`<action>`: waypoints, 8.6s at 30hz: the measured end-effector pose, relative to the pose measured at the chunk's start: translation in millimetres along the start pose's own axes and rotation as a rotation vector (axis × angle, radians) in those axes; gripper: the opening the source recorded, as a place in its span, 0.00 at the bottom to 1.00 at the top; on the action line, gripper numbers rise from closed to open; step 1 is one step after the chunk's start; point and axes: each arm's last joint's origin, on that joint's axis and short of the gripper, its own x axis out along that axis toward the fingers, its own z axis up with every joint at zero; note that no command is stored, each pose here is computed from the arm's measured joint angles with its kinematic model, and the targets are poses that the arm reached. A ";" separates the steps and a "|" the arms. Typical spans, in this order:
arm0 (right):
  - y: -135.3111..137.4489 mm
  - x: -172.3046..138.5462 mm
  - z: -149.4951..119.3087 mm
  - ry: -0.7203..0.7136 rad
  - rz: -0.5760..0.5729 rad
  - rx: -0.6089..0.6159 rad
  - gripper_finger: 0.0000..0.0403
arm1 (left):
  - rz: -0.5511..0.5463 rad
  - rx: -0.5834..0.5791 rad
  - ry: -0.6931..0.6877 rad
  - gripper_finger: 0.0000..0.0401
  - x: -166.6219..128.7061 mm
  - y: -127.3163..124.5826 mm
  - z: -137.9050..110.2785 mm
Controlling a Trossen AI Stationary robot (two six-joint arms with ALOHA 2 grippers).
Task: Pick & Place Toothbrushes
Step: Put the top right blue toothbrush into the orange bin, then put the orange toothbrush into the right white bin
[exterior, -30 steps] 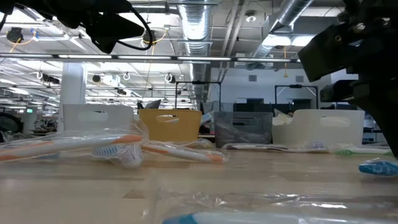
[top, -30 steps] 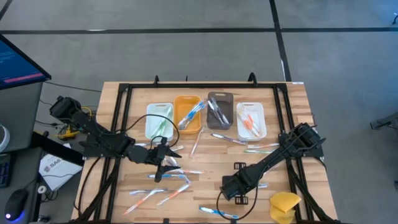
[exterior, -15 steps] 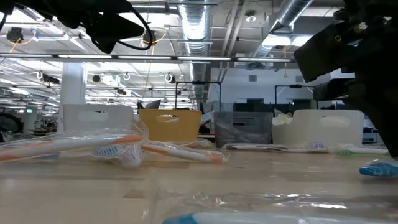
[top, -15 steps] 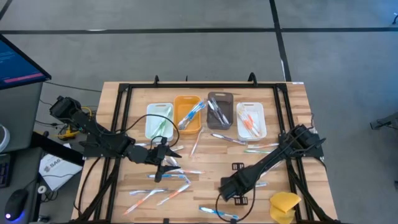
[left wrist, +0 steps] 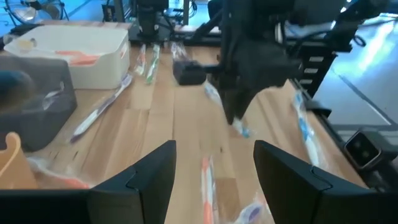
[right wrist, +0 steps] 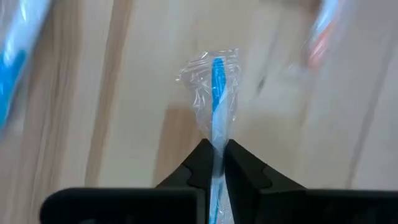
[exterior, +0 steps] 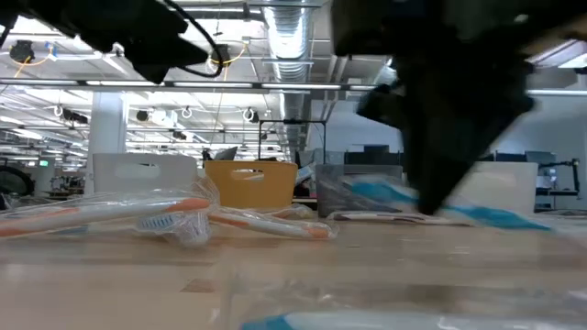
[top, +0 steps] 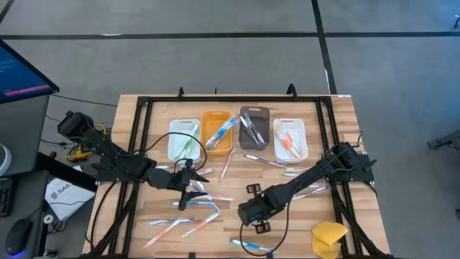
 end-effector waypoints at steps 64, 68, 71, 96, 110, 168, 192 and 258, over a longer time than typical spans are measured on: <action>-23.4 -114.2 122.9 -0.895 -0.349 -0.389 0.06 | -0.176 0.319 -0.261 0.51 -4.0 -3.8 16.1; -23.2 -114.2 122.9 -0.895 -0.348 -0.390 0.06 | -0.177 0.319 -0.260 0.43 -4.0 -3.8 16.0; -23.2 -114.2 122.9 -0.894 -0.348 -0.390 0.06 | -0.178 0.319 -0.255 0.34 -3.9 -3.8 15.5; -6.7 -105.1 99.4 -0.672 -0.471 -0.217 0.41 | -0.192 0.227 -0.186 0.04 -3.2 -4.7 9.5; 57.4 -139.2 53.9 -0.628 -0.595 -0.145 0.49 | -0.105 0.071 -0.149 0.04 -1.2 1.0 7.5; 45.6 -106.5 -12.2 -0.321 -0.777 0.133 0.46 | 0.326 -0.629 0.512 0.04 77.6 235.8 66.7; 44.9 -105.8 -10.8 -0.321 -0.761 0.147 0.46 | 0.382 -0.733 0.616 0.04 69.4 239.6 43.1; 87.5 -116.5 -38.0 -0.182 -0.477 0.101 0.46 | 0.245 -0.360 0.268 0.39 29.9 154.4 113.8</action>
